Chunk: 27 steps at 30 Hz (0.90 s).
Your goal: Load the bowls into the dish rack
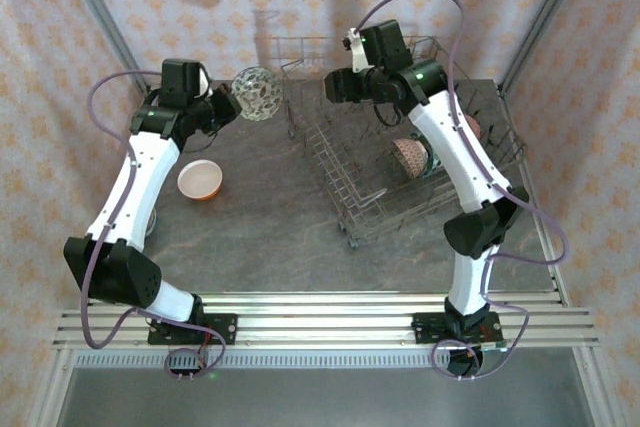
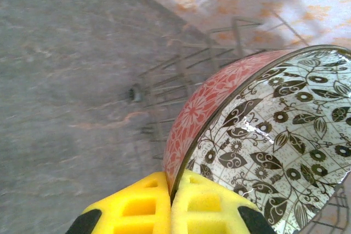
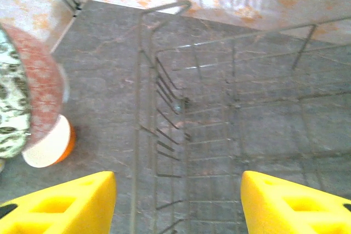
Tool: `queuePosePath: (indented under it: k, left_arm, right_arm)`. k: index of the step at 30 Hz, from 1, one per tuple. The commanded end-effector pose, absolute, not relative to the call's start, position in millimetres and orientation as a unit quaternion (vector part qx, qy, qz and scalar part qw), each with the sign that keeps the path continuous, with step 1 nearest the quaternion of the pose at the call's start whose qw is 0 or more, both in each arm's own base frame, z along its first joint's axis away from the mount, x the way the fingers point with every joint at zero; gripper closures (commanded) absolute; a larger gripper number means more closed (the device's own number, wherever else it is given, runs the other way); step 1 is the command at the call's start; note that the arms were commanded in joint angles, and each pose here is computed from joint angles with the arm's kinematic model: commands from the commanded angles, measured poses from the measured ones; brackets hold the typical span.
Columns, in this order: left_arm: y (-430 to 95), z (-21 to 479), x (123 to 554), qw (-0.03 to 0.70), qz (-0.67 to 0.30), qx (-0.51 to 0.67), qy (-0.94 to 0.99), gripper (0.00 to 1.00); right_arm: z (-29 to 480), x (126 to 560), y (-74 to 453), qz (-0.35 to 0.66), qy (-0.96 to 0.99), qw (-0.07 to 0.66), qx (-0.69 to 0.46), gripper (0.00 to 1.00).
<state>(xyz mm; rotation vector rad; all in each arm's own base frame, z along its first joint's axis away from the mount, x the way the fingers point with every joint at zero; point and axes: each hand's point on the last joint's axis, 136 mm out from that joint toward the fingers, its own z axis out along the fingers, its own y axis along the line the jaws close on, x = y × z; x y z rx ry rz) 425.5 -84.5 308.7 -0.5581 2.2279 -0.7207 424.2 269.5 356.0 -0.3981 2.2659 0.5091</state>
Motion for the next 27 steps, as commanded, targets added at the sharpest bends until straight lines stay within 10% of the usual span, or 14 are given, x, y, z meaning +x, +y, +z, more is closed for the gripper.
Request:
queuePosePath:
  k: [1, 16, 27]
  left_arm:
    - [-102.1, 345.5, 447.9, 0.407, -0.309, -0.204, 0.835, 1.0]
    - [-148.8, 362.0, 451.6, 0.409, -0.323, -0.173, 0.836, 1.0]
    - [-161.0, 356.4, 448.9, 0.407, -0.29, -0.159, 0.851, 1.0]
  right_arm:
    - [366.9, 419.4, 287.1, 0.237, 0.879, 0.381, -0.161, 0.39]
    - [364.4, 435.6, 310.1, 0.293, 0.876, 0.367, -0.11, 0.44]
    - [360.6, 448.0, 305.9, 0.28, 0.88, 0.377, -0.076, 0.7]
